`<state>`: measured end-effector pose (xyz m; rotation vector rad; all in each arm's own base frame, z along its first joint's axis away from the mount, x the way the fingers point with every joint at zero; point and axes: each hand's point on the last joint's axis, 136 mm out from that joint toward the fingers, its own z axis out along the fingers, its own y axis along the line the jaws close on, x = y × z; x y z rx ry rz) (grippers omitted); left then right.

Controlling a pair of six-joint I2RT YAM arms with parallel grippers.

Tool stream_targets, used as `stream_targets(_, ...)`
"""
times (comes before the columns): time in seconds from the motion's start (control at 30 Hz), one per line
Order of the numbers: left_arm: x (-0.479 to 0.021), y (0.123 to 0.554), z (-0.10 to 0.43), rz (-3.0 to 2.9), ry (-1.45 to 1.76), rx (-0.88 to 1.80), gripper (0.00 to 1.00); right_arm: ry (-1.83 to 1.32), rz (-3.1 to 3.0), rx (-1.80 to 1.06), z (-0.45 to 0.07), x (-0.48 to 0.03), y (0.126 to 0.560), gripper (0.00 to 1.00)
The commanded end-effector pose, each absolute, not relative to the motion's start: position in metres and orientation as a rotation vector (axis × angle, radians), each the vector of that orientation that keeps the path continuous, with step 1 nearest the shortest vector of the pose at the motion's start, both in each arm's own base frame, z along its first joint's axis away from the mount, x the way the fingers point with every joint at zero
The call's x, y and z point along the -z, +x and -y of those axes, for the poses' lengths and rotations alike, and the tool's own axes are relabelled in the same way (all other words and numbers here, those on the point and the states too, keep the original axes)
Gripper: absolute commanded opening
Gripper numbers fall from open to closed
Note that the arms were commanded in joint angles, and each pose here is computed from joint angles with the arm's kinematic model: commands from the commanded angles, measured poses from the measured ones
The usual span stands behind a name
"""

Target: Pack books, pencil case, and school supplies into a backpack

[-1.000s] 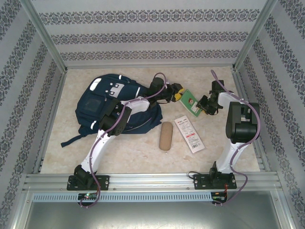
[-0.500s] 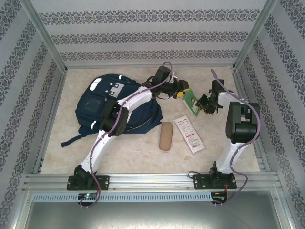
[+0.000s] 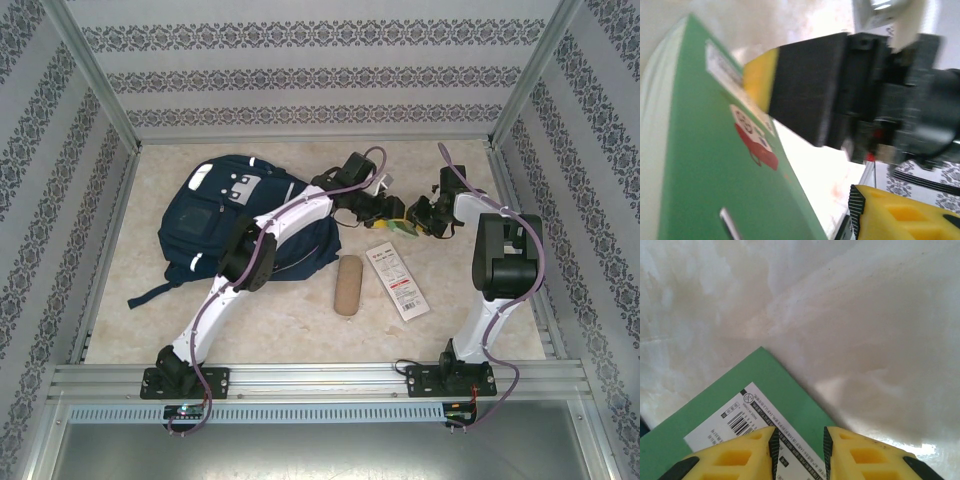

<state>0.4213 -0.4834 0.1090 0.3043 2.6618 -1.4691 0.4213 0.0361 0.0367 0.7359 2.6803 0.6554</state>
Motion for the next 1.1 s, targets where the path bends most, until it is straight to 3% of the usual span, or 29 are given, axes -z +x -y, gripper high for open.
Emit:
stream_targets(0.0,-0.093,0.429,0.474,-2.707,0.207,1.422,0.59,0.700,-2.686,-0.690,-0.046,-0.039,0.422,0.32)
stream_targets(0.1,-0.098,0.437,0.469,-2.700,0.136,1.396,0.57,0.700,-2.686,-0.694,-0.046,-0.038,0.421,0.32)
stream_targets(0.2,-0.100,0.439,0.466,-2.703,0.105,1.378,0.46,0.699,-2.688,-0.689,-0.046,-0.038,0.420,0.32)
stream_targets(0.37,-0.096,0.437,0.463,-2.725,0.095,1.362,0.15,0.694,-2.678,-0.669,-0.044,-0.043,0.420,0.34)
stream_targets(0.43,-0.102,0.437,0.460,-2.717,0.098,1.369,0.08,0.688,-2.665,-0.665,-0.042,-0.048,0.420,0.37)
stream_targets(0.5,-0.113,0.439,0.456,-2.690,0.104,1.389,0.06,0.693,-2.648,-0.680,-0.040,-0.055,0.419,0.39)
stream_targets(0.7,-0.159,0.442,0.437,-2.594,0.139,1.543,0.00,0.676,-2.529,-0.838,-0.039,-0.090,0.423,0.59)
stream_targets(1.07,-0.217,0.452,0.386,-2.432,0.200,1.752,0.00,0.527,-2.281,-1.349,-0.086,-0.152,0.435,0.81)
